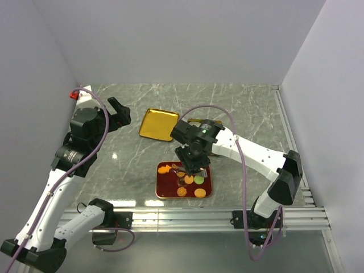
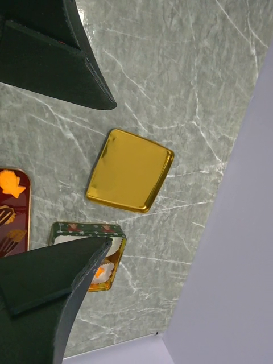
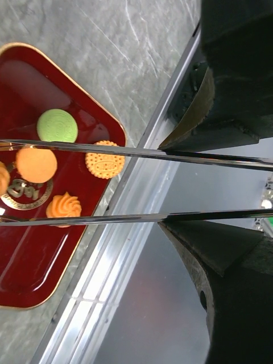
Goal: Pack the cookies
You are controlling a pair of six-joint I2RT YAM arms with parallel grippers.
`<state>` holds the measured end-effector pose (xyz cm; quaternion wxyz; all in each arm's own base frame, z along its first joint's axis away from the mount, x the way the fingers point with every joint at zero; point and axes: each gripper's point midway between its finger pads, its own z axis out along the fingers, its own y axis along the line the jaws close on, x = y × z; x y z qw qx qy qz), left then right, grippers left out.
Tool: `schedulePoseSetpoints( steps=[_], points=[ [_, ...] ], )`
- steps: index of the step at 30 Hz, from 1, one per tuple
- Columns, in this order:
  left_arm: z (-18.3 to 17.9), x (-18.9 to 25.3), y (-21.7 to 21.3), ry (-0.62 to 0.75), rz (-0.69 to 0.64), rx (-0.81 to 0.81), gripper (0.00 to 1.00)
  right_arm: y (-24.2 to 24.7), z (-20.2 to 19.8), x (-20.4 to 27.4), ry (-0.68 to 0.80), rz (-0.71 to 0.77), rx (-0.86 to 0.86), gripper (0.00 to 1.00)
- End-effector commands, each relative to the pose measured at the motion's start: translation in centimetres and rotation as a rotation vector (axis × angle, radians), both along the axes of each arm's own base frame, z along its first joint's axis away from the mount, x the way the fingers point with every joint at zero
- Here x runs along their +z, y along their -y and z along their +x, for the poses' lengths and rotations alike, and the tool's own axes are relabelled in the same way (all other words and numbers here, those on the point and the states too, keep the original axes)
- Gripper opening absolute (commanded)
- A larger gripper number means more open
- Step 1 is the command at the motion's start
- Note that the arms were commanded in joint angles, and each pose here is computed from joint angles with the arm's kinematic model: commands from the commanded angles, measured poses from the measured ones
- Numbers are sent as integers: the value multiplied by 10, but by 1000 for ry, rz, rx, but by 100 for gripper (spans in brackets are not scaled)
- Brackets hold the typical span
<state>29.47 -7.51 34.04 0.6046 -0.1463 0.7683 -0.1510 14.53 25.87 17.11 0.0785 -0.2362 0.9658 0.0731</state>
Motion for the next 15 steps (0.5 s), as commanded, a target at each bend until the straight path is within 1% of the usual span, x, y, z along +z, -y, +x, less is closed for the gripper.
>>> schedulePoseSetpoints(
  steps=[1, 5, 15],
  points=[
    [0, 9, 7, 39, -37, -25, 99, -7, 5, 5, 56, 19, -10, 54],
    [-2, 8, 5, 37, -32, -20, 99, -4, 4, 0, 61, -26, -3, 55],
    [-7, 5, 1, 34, -34, -8, 99, -6, -5, -10, 42, -61, 32, 54]
  ],
)
